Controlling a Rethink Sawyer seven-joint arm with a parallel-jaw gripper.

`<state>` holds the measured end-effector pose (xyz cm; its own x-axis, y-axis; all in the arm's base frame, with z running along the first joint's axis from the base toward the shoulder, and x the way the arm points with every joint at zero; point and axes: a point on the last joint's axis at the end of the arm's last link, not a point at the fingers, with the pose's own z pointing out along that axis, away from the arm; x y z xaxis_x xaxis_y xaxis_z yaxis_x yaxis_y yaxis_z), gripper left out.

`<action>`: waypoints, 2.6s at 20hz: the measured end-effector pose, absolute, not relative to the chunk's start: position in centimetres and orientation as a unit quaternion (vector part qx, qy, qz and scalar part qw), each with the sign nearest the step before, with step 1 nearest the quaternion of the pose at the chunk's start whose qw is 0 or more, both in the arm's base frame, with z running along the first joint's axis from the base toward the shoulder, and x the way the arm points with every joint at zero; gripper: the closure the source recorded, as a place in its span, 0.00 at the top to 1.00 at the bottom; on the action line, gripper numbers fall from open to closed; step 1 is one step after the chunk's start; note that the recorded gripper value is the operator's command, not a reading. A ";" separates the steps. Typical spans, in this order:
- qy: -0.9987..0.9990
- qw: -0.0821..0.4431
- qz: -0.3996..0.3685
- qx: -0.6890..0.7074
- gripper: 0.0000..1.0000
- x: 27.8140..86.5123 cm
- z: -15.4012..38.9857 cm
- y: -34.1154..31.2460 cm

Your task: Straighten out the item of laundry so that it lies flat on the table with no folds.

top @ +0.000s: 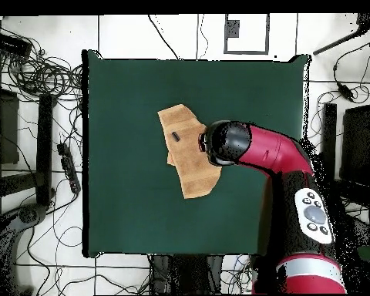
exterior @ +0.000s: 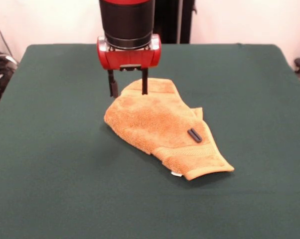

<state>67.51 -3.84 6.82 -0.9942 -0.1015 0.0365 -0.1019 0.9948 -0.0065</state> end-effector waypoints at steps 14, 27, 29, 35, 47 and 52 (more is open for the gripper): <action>-0.998 0.019 -0.003 0.055 1.00 67.7 6.8 -3.1; -0.998 0.018 -0.008 0.064 1.00 67.8 6.6 -2.0; -0.997 0.020 -0.007 0.069 1.00 67.7 6.4 -1.7; -0.996 0.022 -0.006 0.082 1.00 67.5 6.2 -0.3; -0.998 0.020 -0.013 0.064 1.00 67.7 6.3 -1.9; -0.997 0.018 -0.019 0.066 1.00 67.9 6.3 -1.0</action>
